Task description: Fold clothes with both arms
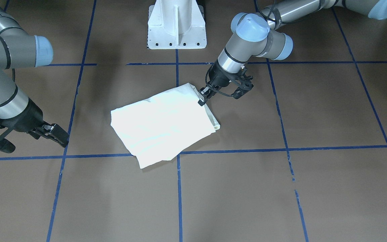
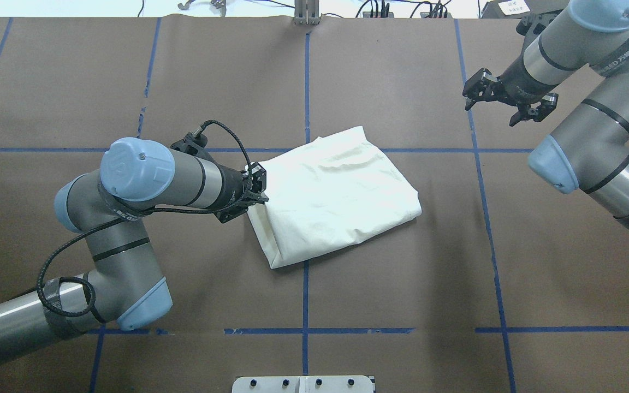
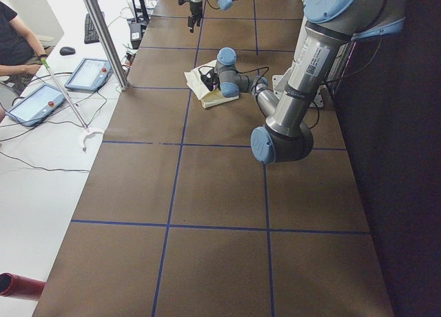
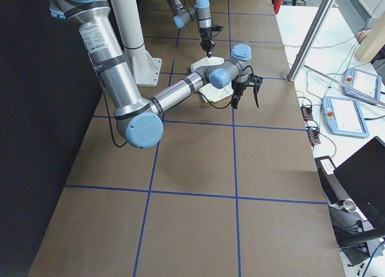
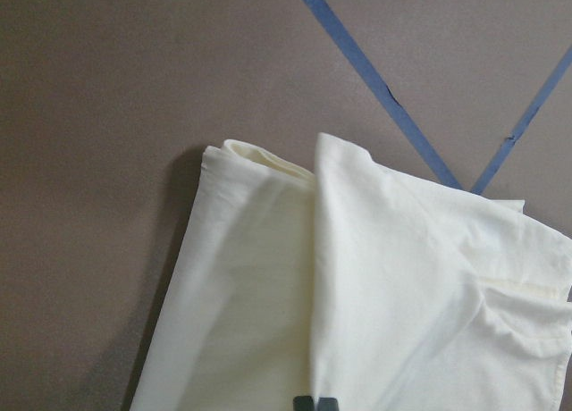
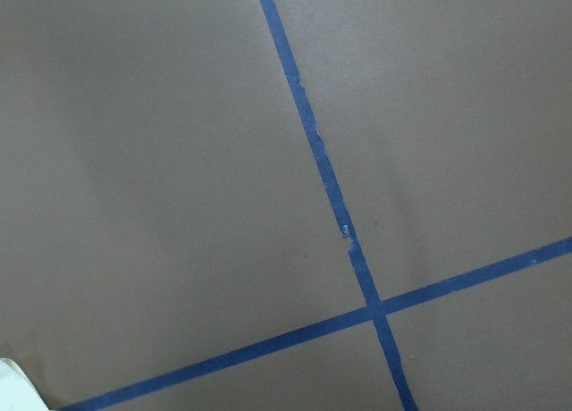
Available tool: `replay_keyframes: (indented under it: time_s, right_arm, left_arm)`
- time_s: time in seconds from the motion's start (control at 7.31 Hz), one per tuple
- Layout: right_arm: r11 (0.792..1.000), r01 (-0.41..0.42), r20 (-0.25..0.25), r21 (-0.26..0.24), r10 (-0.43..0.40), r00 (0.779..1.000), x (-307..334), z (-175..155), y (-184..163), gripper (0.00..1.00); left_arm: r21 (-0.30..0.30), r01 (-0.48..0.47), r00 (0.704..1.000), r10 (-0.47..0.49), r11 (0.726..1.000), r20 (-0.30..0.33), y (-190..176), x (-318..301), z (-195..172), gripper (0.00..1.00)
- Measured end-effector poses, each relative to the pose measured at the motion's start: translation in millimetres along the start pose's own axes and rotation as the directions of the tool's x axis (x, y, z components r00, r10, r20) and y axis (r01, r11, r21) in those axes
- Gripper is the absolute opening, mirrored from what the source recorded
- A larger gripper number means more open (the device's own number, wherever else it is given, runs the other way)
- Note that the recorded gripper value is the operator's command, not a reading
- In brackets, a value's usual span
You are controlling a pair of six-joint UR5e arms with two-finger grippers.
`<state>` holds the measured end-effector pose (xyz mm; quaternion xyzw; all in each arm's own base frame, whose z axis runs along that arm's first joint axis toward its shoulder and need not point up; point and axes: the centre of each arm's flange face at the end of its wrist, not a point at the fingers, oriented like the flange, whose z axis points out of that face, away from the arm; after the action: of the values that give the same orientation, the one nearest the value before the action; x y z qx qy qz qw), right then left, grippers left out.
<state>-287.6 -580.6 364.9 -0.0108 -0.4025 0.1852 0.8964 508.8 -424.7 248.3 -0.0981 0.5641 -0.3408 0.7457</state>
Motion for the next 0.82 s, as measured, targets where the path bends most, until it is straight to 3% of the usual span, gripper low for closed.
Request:
replay_keyframes:
  time_s: [0.27, 0.82]
  right_arm:
    - [1.000, -0.001, -0.001, -0.004, 0.001, 1.000, -1, 2, 3, 1.00]
    - [1.000, -0.001, 0.006, -0.003, 0.001, 1.000, -7, 0, 5, 1.00]
  left_arm:
    - [0.033, 0.004, 1.000, -0.004, 0.999, 0.003, -6, -9, 1, 0.00]
    - [0.040, -0.005, 1.000, 0.006, 0.999, -0.013, 0, -29, -28, 0.00]
